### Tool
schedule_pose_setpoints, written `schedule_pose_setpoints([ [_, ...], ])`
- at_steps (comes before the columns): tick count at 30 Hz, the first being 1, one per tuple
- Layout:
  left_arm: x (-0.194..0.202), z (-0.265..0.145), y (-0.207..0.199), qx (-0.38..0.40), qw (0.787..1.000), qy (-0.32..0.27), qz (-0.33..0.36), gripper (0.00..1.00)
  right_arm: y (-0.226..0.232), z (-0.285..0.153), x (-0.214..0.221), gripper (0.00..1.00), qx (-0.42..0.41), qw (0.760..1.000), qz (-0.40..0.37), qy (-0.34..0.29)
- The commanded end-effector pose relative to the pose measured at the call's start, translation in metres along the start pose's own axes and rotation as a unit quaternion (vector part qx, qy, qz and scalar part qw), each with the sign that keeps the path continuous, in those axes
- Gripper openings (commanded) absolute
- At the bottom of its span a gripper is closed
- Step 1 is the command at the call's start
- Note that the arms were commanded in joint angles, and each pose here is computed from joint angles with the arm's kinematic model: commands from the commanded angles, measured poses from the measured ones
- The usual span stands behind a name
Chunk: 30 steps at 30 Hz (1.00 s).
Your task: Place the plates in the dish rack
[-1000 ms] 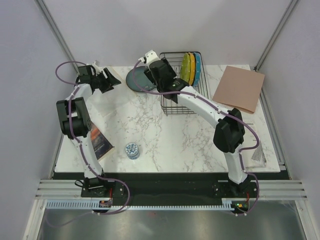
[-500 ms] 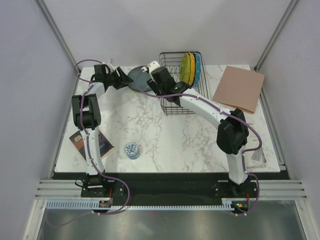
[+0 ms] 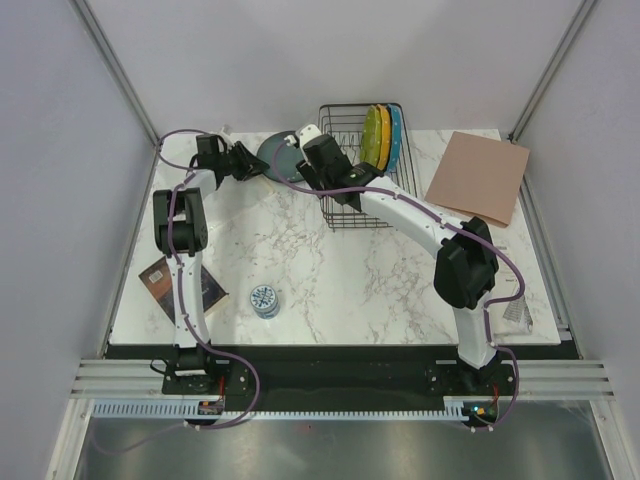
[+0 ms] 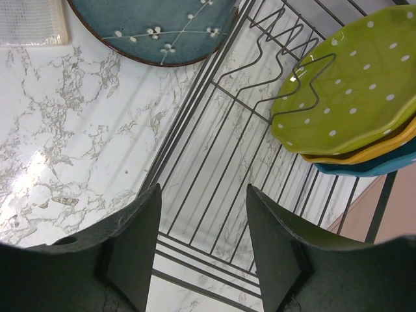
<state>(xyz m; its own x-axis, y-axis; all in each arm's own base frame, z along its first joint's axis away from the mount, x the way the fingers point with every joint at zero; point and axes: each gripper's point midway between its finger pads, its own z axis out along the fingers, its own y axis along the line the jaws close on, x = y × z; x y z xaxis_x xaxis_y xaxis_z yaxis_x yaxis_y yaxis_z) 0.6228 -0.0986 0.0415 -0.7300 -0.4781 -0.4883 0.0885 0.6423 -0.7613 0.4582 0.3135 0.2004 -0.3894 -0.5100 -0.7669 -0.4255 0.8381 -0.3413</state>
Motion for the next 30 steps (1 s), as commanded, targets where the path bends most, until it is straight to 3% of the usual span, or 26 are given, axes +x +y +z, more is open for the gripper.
schedule_pose_setpoints([
  [1,-0.006,0.011,-0.008,0.027,0.999,-0.011,-0.027,0.29,0.0,-0.009,-0.006,0.58,-0.013,1.0,0.012,-0.006],
  [3,-0.006,0.01,-0.009,0.033,0.999,-0.012,-0.029,0.19,0.004,-0.009,-0.006,0.48,-0.027,1.0,0.007,-0.004],
  [4,-0.007,0.01,-0.011,0.037,0.999,-0.013,-0.027,0.15,0.004,-0.009,-0.004,0.48,-0.028,1.0,0.006,-0.001],
  [5,-0.009,0.008,-0.014,0.042,0.999,-0.013,-0.026,0.03,0.004,-0.009,-0.004,0.51,-0.026,1.0,0.008,0.0],
  [6,-0.012,0.005,-0.018,0.049,0.998,-0.017,-0.025,0.02,-0.001,-0.008,-0.003,0.69,-0.011,1.0,0.013,0.001],
  [8,-0.017,-0.004,-0.031,0.067,0.997,-0.019,-0.023,0.02,-0.002,-0.006,-0.004,0.85,-0.01,1.0,0.005,-0.001],
  [9,-0.027,-0.012,-0.037,0.076,0.996,-0.029,-0.023,0.02,-0.003,-0.005,-0.005,0.87,-0.009,1.0,0.002,-0.002],
  [16,-0.066,-0.071,-0.083,0.106,0.992,-0.065,0.023,0.02,-0.013,0.0,-0.037,0.89,-0.056,0.998,0.012,-0.037],
  [21,-0.078,-0.116,-0.112,0.127,0.986,-0.077,0.07,0.02,-0.017,0.002,-0.074,0.88,-0.156,0.983,0.043,-0.085],
  [30,-0.03,-0.168,-0.15,0.185,0.978,-0.024,0.093,0.02,-0.025,0.006,-0.082,0.84,-0.292,0.946,0.09,-0.105],
])
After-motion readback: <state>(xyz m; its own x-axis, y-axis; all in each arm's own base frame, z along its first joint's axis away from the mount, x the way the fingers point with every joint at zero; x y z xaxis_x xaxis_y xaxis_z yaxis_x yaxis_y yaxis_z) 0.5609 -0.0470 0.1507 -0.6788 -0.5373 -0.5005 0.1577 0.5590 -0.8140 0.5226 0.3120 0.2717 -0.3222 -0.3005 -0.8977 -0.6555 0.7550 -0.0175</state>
